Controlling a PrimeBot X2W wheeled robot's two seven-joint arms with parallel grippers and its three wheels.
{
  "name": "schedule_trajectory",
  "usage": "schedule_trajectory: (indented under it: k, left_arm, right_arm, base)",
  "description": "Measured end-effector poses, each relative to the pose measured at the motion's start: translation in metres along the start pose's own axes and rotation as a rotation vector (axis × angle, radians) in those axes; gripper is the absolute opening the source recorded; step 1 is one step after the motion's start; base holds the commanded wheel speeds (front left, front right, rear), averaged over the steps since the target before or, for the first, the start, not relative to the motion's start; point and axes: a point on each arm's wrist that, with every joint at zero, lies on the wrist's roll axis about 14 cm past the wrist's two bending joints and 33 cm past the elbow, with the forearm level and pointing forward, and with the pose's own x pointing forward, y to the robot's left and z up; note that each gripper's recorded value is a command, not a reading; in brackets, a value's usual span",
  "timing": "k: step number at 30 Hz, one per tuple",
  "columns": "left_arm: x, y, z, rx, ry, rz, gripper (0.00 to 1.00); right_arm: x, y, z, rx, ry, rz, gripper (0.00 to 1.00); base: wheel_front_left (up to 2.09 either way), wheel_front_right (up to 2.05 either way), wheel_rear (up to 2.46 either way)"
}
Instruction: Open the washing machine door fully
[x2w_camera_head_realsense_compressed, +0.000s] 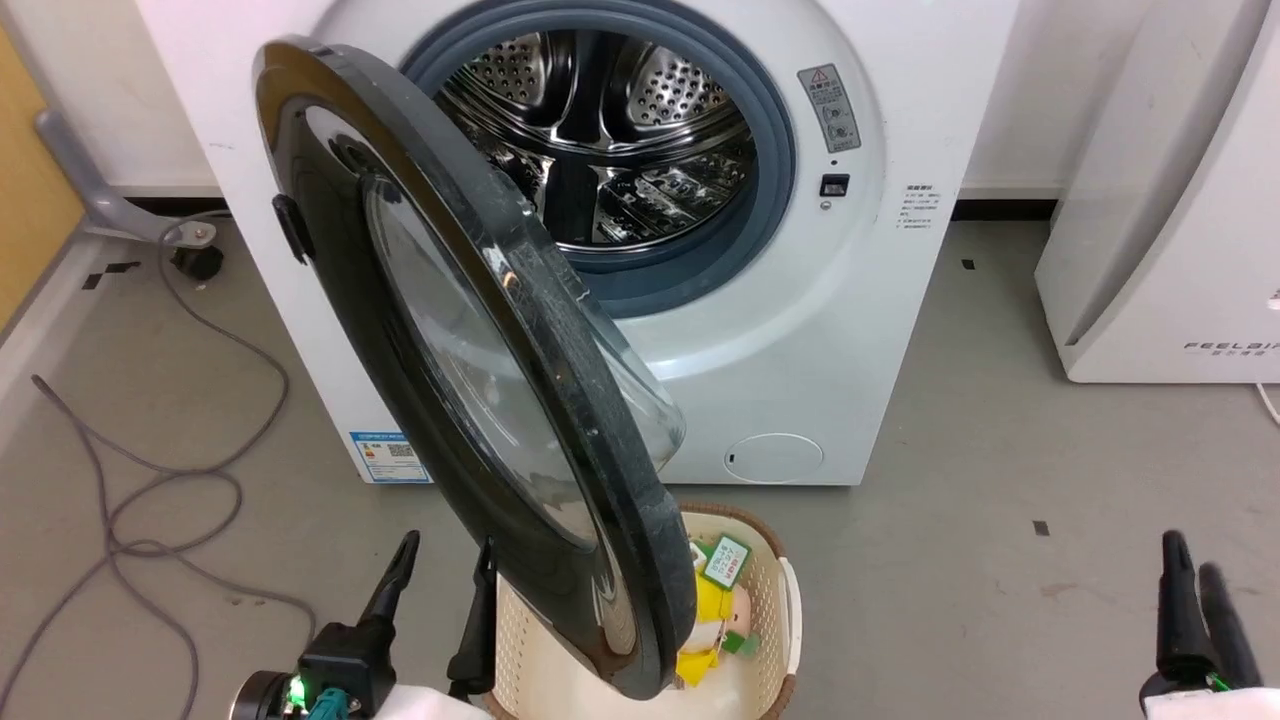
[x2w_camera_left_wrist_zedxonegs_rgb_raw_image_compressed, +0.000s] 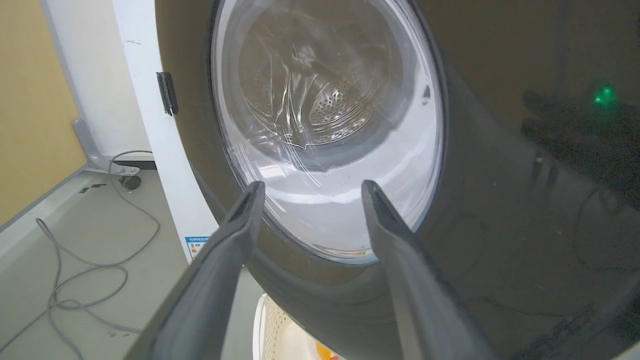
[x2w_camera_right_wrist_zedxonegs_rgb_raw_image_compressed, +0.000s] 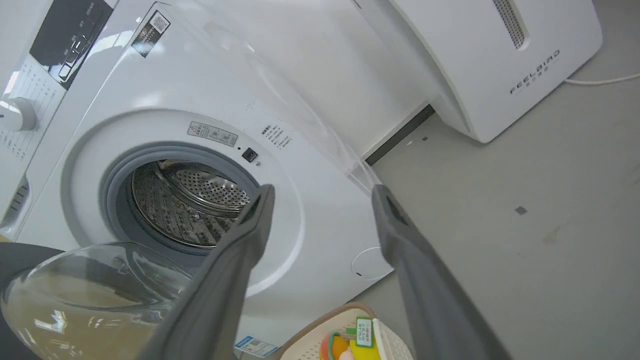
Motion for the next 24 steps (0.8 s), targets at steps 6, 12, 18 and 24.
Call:
schedule_trajectory:
  k: [6, 12, 18, 24]
  left_arm:
    - [0.001, 0.003, -0.003, -0.001, 0.01, 0.008, 1.0]
    - [0.0, 0.008, -0.005, 0.0, 0.016, 0.025, 1.0]
    - [-0.002, 0.012, -0.005, 0.001, 0.015, 0.036, 1.0]
    - [-0.003, 0.014, -0.006, 0.001, 0.02, 0.043, 0.87]
  right_arm:
    - [-0.003, 0.051, 0.011, -0.41, -0.086, 0.161, 1.0]
    - [-0.014, 0.091, -0.011, -0.651, -0.022, 0.296, 1.0]
    - [-0.031, 0.083, -0.039, -0.748, 0.107, 0.302, 1.0]
    - [-0.034, 0.07, -0.049, -0.734, 0.15, 0.278, 1.0]
  base:
    - [0.0, 0.0, 0.0]
    - [0.0, 0.0, 0.0]
    - [0.0, 0.0, 0.0]
    - [0.0, 0.0, 0.0]
